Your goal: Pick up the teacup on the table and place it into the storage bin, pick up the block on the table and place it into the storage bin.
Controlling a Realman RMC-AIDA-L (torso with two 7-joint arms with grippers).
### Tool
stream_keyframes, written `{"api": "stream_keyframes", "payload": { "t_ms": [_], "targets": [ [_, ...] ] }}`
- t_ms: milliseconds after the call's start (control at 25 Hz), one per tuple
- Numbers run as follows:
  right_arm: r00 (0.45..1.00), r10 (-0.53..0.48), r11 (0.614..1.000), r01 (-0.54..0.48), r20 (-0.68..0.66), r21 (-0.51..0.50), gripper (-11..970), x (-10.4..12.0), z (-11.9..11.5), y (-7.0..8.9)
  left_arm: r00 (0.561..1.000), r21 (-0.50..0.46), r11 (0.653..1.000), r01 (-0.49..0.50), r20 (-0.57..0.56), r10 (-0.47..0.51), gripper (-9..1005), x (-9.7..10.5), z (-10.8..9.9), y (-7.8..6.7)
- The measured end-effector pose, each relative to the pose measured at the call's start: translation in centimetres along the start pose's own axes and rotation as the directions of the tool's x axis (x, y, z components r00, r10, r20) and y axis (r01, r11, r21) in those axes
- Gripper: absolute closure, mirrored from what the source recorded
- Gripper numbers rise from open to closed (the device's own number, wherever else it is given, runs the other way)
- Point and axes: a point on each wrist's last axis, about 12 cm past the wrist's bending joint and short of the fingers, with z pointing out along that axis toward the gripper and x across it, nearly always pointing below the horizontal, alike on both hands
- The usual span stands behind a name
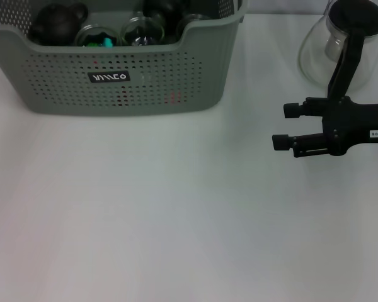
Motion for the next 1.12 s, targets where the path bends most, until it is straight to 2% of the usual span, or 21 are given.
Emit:
{"api": "stream_keyframes", "payload": {
  "t_ms": [40, 120, 200, 240, 280, 320, 360, 440, 520, 560, 640, 800, 920, 960, 1120],
  "targets": [
    [1.000, -0.002, 1.000, 0.002, -0.001, -0.003, 43, 0.0, -0.1, 0.0, 1.000, 0.034, 0.999, -0.005, 0.009, 0.005, 536, 0.0, -0.4, -0.4],
    [1.000, -0.010, 1.000, 0.010, 0.001, -0.018, 43, -0.2, -0.2, 0.1, 0.999, 0.167, 0.985, -0.045, 0.036, 0.039, 438, 0.3, -1.5, -1.7],
    [1.000, -0.024, 0.999, 0.024, 0.010, -0.040, 43, -0.4, -0.4, 0.3, 0.988, 0.377, 0.915, -0.143, 0.109, 0.109, 361, 1.3, -2.9, -3.8],
    [0.999, -0.033, 0.998, 0.034, 0.017, -0.053, 43, -0.5, -0.5, 0.4, 0.977, 0.483, 0.851, -0.206, 0.154, 0.149, 322, 2.3, -3.6, -4.8],
    [0.999, -0.042, 0.997, 0.044, 0.025, -0.064, 43, -0.6, -0.6, 0.6, 0.968, 0.533, 0.811, -0.243, 0.182, 0.171, 284, 2.9, -3.9, -5.3],
    [0.998, -0.050, 0.996, 0.052, 0.033, -0.073, 43, -0.7, -0.7, 0.7, 0.956, 0.598, 0.746, -0.292, 0.216, 0.200, 245, 4.0, -4.1, -6.0],
    [0.997, -0.059, 0.995, 0.062, 0.042, -0.083, 43, -0.8, -0.9, 0.8, 0.946, 0.634, 0.702, -0.324, 0.240, 0.220, 207, 5.1, -4.1, -6.2],
    [0.996, -0.071, 0.991, 0.076, 0.049, -0.107, 43, -0.9, -1.0, 1.0, 0.935, 0.676, 0.645, -0.355, 0.262, 0.240, 140, 7.4, -3.6, -6.5],
    [0.996, -0.076, 0.988, 0.082, 0.054, -0.128, 43, -0.9, -1.0, 1.3, 0.932, 0.695, 0.621, -0.362, 0.274, 0.237, 73, 9.9, -2.8, -6.4],
    [0.995, -0.078, 0.986, 0.085, 0.056, -0.140, 43, -0.9, -1.0, 1.5, 0.932, 0.701, 0.615, -0.361, 0.277, 0.232, 40, 11.1, -2.5, -6.3],
    [0.995, -0.084, 0.984, 0.091, 0.056, -0.151, 43, -0.8, -0.9, 1.6, 0.938, 0.704, 0.620, -0.346, 0.276, 0.210, 40, 13.4, -1.9, -5.6],
    [0.992, -0.112, 0.979, 0.120, 0.061, -0.164, 44, -1.0, 0.1, 1.8, 0.953, 0.680, 0.673, -0.292, 0.264, 0.146, 41, 17.0, -1.3, -3.1],
    [0.989, -0.141, 0.976, 0.148, 0.052, -0.157, 44, -1.3, 1.7, 1.8, 0.957, 0.647, 0.715, -0.266, 0.266, 0.116, 42, 19.0, -0.6, -1.8],
    [0.987, -0.159, 0.975, 0.161, 0.029, -0.151, 44, -1.5, 2.8, 1.7, 0.956, 0.633, 0.727, -0.266, 0.271, 0.114, 42, 19.5, -0.3, -1.6],
    [0.983, -0.183, 0.972, 0.180, -0.007, -0.150, 44, -2.0, 4.4, 1.6, 0.954, 0.591, 0.761, -0.268, 0.271, 0.125, 43, 20.9, 0.9, -1.4]
  ]
}}
